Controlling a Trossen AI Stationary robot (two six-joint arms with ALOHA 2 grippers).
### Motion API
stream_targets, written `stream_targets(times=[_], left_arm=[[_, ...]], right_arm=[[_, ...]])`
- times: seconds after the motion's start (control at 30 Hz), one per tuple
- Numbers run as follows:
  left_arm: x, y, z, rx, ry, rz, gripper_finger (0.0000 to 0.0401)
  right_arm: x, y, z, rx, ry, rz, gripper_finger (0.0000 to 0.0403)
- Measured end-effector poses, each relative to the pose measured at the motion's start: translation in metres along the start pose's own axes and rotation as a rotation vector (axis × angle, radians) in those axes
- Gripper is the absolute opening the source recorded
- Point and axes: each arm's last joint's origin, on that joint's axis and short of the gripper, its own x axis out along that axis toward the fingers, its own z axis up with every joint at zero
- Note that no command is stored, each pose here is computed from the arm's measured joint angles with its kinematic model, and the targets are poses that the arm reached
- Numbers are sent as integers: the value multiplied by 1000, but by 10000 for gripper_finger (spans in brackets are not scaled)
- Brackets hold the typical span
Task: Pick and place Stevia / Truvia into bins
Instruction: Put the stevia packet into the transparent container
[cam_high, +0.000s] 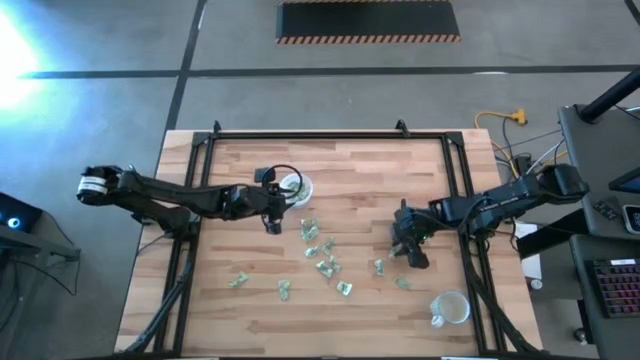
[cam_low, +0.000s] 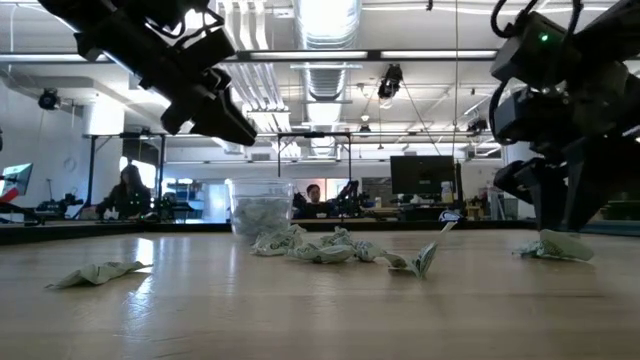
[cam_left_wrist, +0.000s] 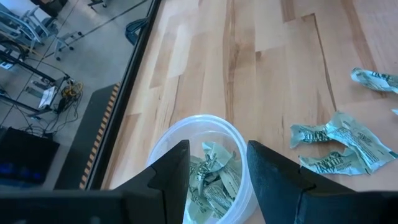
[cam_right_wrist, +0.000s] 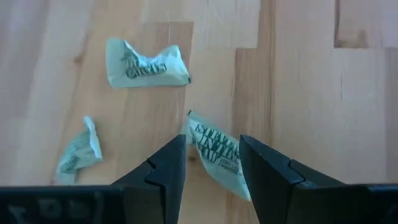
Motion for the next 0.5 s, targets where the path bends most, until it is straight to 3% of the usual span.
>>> stream_targets(times=[0.5], left_arm=[[-1, -1, 0, 3, -2, -5, 144]], right_arm=[[3, 6, -1, -19, -4, -112, 116]])
